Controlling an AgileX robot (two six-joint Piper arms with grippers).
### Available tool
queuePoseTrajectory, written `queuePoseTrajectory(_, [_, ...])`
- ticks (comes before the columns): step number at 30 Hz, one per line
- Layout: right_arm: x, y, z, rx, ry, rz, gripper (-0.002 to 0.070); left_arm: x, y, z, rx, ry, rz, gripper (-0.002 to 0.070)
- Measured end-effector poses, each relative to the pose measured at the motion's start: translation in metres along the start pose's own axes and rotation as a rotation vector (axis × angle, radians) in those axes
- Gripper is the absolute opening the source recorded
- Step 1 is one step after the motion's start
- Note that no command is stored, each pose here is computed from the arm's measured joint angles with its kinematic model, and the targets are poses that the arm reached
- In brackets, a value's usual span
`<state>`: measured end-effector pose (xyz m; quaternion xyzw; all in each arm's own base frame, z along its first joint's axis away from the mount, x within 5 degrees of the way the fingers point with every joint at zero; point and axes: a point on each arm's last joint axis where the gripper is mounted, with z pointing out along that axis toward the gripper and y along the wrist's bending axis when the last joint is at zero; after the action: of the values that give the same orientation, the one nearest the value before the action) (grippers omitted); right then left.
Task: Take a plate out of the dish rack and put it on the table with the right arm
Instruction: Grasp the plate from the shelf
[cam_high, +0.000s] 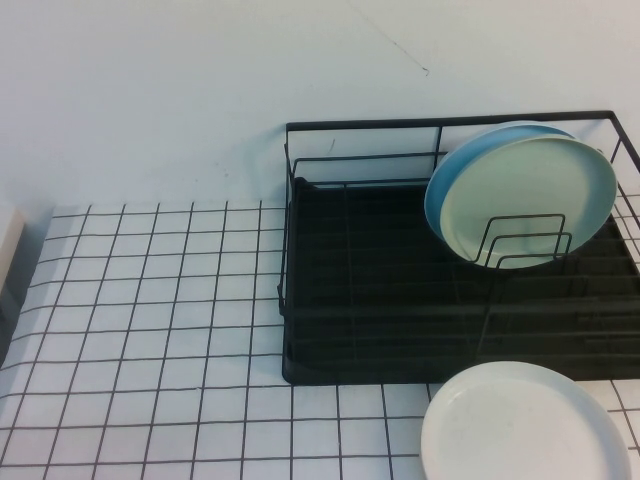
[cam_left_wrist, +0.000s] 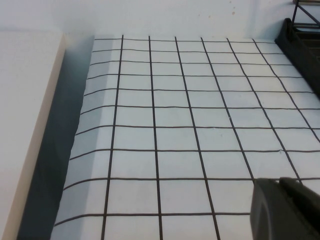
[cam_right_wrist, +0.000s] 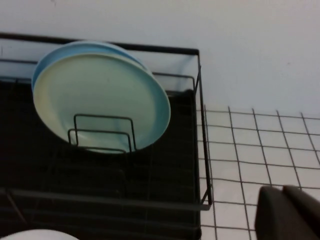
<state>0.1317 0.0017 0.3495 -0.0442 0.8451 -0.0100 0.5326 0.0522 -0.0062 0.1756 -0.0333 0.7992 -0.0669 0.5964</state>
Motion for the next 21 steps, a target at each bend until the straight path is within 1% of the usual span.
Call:
queuePoseTrajectory(2, [-0.011, 0.000, 0.015, -0.025, 0.051, -0.056, -0.0003, 0.000, 0.000, 0.000, 0.000, 0.000, 0.000, -0.0003])
queuePoseTrajectory(5, [-0.028, 0.000, 0.041, -0.069, 0.110, -0.180, -0.0003, 0.000, 0.000, 0.000, 0.000, 0.000, 0.000, -0.0003])
queuePoseTrajectory(10, [-0.050, -0.002, 0.084, -0.132, 0.174, -0.365, -0.0003, 0.000, 0.000, 0.000, 0.000, 0.000, 0.000, -0.0003])
queuePoseTrajectory(12, [-0.056, -0.003, 0.100, -0.150, 0.187, -0.423, -0.0002, 0.000, 0.000, 0.000, 0.000, 0.000, 0.000, -0.0003])
queuePoseTrajectory(14, [-0.060, -0.003, 0.117, -0.164, 0.207, -0.452, 0.0015, 0.000, 0.000, 0.000, 0.000, 0.000, 0.000, -0.0003])
queuePoseTrajectory(15, [-0.061, -0.004, 0.126, -0.169, 0.217, -0.466, 0.0037, 0.000, 0.000, 0.000, 0.000, 0.000, 0.000, -0.0003])
queuePoseTrajectory(18, [-0.061, -0.005, 0.151, -0.193, 0.248, -0.512, 0.0150, 0.000, 0.000, 0.000, 0.000, 0.000, 0.000, -0.0003])
queuePoseTrajectory(21, [-0.057, 0.000, 0.178, -0.250, 0.273, -0.650, 0.0351, 0.000, 0.000, 0.000, 0.000, 0.000, 0.000, -0.0003])
